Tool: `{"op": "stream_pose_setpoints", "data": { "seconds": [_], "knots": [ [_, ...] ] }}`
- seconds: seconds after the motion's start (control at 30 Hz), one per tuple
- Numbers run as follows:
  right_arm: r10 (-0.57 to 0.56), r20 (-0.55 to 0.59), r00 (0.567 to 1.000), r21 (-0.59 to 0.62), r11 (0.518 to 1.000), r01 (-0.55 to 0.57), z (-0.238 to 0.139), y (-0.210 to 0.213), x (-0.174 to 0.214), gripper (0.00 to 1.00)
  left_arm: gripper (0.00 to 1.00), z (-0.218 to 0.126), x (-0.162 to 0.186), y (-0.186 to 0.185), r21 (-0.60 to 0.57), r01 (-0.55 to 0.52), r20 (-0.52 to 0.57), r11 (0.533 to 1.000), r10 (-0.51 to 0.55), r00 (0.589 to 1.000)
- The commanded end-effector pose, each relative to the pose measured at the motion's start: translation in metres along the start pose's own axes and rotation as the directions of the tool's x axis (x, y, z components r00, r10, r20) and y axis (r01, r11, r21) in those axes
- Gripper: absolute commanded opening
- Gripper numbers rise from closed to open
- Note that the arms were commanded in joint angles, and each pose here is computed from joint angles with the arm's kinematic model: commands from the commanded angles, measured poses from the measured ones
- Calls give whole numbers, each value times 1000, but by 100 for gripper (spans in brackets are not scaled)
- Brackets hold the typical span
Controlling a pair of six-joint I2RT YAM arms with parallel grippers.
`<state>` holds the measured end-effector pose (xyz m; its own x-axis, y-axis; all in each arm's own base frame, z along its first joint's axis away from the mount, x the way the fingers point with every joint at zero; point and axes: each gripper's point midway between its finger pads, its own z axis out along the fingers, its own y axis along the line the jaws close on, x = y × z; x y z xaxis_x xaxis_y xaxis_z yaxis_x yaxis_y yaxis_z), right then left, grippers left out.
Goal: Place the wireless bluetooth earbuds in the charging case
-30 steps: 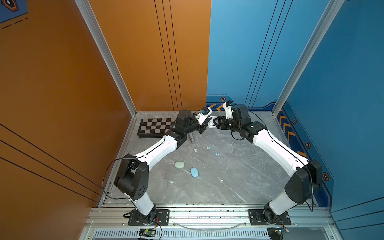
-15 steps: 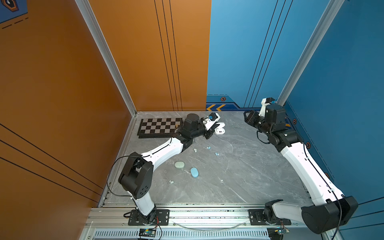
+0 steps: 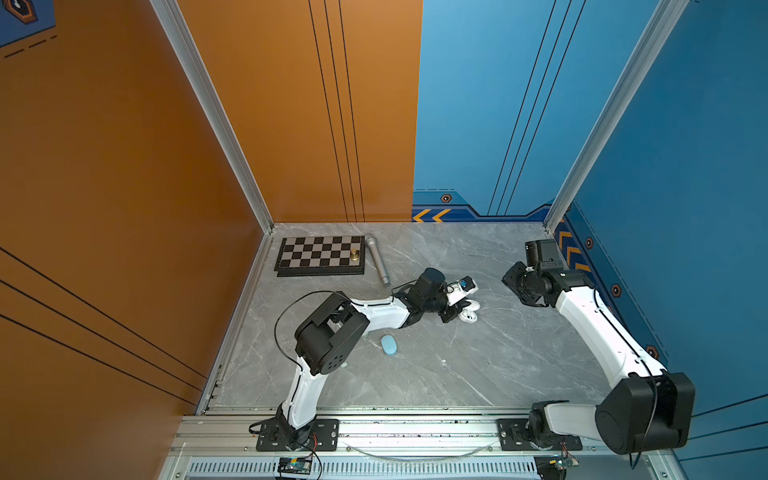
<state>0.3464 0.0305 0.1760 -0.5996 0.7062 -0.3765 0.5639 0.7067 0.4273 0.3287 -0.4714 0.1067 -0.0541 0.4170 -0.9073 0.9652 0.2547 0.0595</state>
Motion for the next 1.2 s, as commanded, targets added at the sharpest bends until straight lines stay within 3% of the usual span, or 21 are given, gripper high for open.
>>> {"op": "stream_pose_setpoints", "data": {
  "seconds": [0.0,0.23,0.37,0.77,1.03,1.17],
  "knots": [
    [31,-95,995,67,997,-24,6,-18,21,44,0,15,-18,-3,8,-12,73,1000,11,997],
    [11,-147,989,83,997,1,7,-12,11,45,0,39,-22,-5,17,-26,94,1000,24,995],
    [18,-135,991,76,997,-8,5,-10,6,45,6,42,-25,-10,45,-29,104,999,24,994],
    [27,-167,986,62,998,-17,6,-9,15,46,6,47,-4,-32,92,87,53,992,-92,994],
    [42,-198,979,42,999,-35,3,-17,20,54,22,55,5,-37,107,98,45,989,-103,994],
    [39,-187,982,37,999,-32,-1,-19,19,55,23,57,11,-38,111,98,35,989,-102,994]
  ]
}}
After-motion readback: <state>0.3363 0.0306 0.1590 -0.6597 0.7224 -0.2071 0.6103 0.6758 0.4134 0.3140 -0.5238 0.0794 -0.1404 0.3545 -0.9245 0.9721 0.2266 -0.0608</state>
